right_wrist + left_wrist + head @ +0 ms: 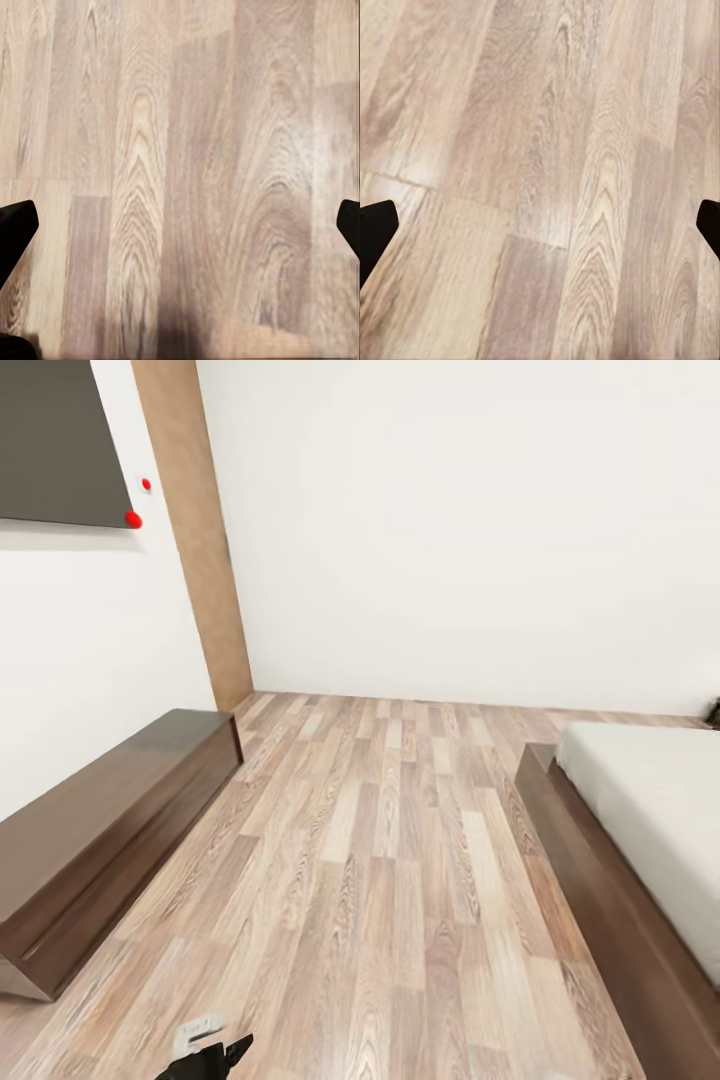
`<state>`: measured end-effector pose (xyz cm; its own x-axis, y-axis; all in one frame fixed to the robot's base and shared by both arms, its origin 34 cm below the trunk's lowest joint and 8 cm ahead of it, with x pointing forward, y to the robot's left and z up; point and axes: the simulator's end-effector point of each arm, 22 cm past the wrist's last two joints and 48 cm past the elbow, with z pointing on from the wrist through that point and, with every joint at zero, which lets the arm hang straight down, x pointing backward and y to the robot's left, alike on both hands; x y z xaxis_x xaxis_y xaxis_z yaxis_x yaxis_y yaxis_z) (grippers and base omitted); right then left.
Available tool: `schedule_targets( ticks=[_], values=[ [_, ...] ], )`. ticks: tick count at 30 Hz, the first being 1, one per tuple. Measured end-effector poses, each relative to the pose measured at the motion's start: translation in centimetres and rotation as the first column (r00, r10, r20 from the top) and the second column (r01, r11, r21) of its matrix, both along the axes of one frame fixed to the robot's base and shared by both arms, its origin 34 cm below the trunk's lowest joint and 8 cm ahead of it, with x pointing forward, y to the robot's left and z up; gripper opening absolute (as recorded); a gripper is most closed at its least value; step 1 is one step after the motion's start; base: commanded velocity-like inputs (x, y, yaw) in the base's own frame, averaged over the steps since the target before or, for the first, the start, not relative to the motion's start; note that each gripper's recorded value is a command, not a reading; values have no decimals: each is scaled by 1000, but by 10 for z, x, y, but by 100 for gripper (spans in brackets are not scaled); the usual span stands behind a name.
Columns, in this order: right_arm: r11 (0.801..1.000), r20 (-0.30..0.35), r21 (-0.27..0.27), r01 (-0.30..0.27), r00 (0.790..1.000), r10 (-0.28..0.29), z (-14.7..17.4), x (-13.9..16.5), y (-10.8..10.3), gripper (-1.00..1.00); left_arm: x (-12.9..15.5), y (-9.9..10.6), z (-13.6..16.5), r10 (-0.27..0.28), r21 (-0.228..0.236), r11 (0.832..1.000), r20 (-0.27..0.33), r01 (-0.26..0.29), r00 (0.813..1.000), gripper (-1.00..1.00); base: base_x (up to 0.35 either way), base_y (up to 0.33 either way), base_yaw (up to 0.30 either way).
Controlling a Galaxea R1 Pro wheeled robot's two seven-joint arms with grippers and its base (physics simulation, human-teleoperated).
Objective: In the bedroom, move the book from the bed onto either nightstand, and place the two sandals side by side next to the bed.
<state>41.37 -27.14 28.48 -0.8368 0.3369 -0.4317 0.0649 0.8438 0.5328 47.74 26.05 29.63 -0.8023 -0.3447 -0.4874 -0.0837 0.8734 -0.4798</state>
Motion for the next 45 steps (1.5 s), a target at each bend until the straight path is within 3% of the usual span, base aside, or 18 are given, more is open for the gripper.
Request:
schedule_targets(
  ticks=[15,45],
  values=[
    [1000,0,0,0,1000,0,0,0,0,100,0,0,0,0,0,1000,0,0,1000,100,29,0,-69],
    [1000,1,1,0,1000,0,0,0,1,100,0,0,0,0,0,1000,0,0,1000,100,312,0,0]
  ],
)
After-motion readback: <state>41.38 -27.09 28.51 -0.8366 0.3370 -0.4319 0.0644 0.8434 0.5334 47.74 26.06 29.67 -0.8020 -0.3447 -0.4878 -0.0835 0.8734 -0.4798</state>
